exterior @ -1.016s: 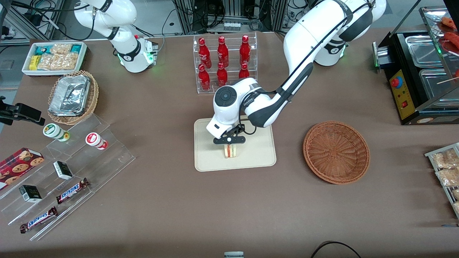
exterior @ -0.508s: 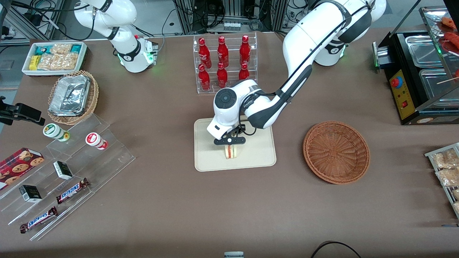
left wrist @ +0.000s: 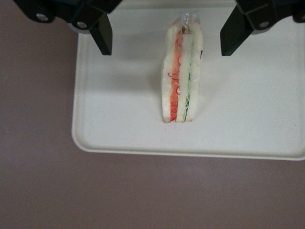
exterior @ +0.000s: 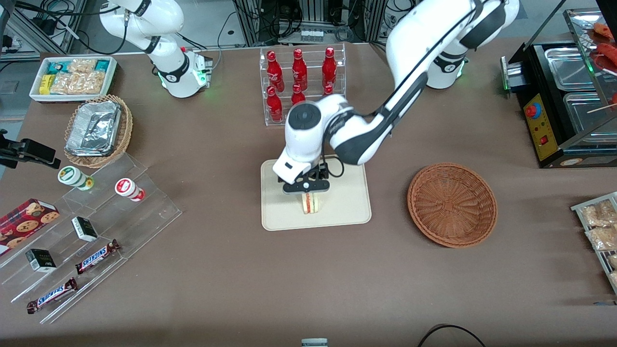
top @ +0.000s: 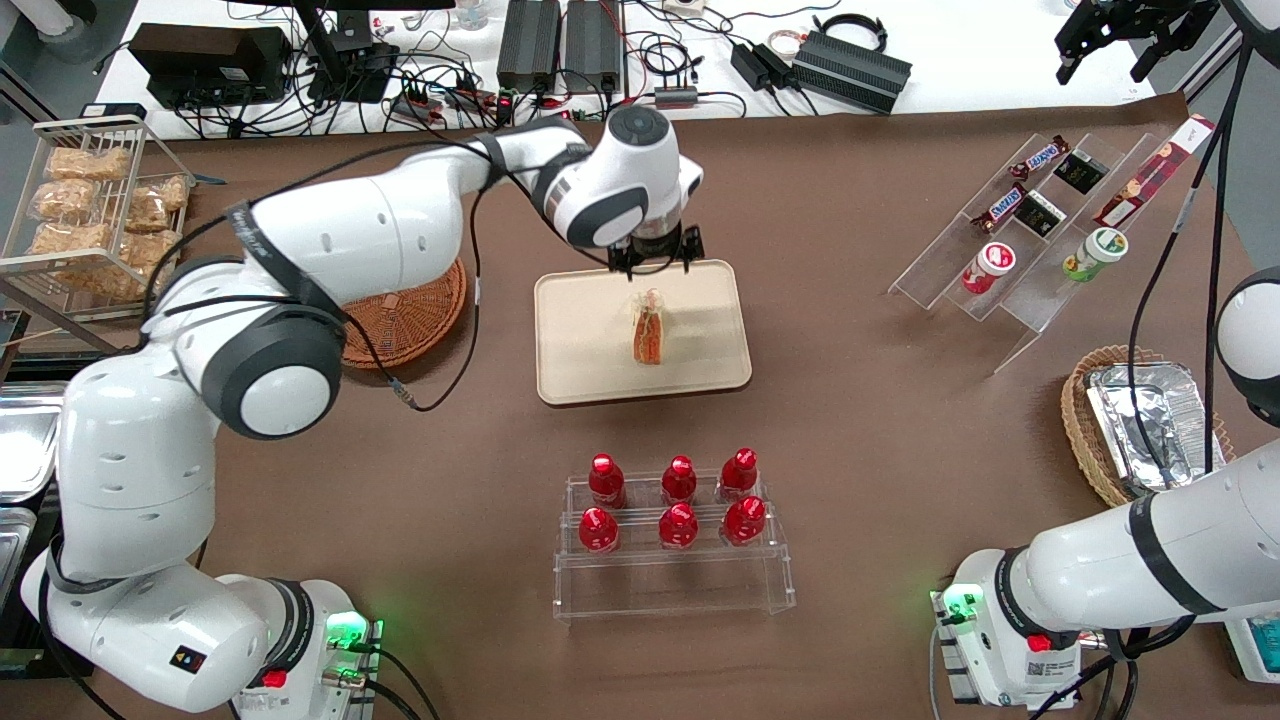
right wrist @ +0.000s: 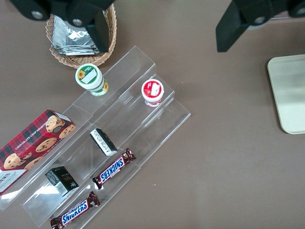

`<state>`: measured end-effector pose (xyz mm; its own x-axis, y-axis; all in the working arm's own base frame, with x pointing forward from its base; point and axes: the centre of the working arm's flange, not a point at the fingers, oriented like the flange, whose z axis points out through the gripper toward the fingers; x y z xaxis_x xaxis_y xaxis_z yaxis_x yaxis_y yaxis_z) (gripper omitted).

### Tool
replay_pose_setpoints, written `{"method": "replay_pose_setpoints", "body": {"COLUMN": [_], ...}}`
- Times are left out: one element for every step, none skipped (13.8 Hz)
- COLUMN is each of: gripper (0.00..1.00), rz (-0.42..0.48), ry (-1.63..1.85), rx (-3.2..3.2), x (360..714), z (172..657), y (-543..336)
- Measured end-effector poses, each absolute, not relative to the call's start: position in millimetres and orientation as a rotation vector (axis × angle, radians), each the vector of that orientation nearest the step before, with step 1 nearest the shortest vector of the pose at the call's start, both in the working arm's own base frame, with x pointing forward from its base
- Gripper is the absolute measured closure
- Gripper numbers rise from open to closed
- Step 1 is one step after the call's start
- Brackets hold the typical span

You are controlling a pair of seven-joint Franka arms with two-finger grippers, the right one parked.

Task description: Place sandwich from basket to tray

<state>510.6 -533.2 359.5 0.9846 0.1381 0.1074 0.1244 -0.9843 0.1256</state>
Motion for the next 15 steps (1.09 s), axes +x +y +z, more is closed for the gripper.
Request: {"method": "replay_pose_setpoints", "body": {"gripper": [0.00, 0.00, 0.00, 0.00, 0.00, 0.00, 0.00, 0.00, 0.00, 0.00, 0.00, 0.00, 0.00, 0.00, 0.00], "rz": [0.224, 0.257, 0.282, 0.304, 0.324, 0.341, 0.352, 0.350, 0.323, 0.279, 0.232, 0.188, 0.148, 0.109, 0.067], "ry": [0.252, 0.297, 0.344, 0.398, 0.463, 0.527, 0.583, 0.610, 0.603, 0.572, 0.534, 0.492, 0.445, 0.395, 0.347], "rx": [2.981, 2.964, 2.971, 2.991, 3.010, 3.025, 3.039, 3.058, 3.085, 3.113, 3.136, 3.150, 3.161, 3.175, 3.186], "x": [517, 524, 527, 531, 535, 538, 541, 543, 544, 544, 545, 548, 550, 551, 550], "z": [394, 430, 464, 496, 524, 548, 568, 581, 591, 598, 606, 614, 622, 631, 639], "y": [-523, -508, -489, -465, -438, -411, -386, -364, -344, -325, -304, -280, -255, -229, -201]}}
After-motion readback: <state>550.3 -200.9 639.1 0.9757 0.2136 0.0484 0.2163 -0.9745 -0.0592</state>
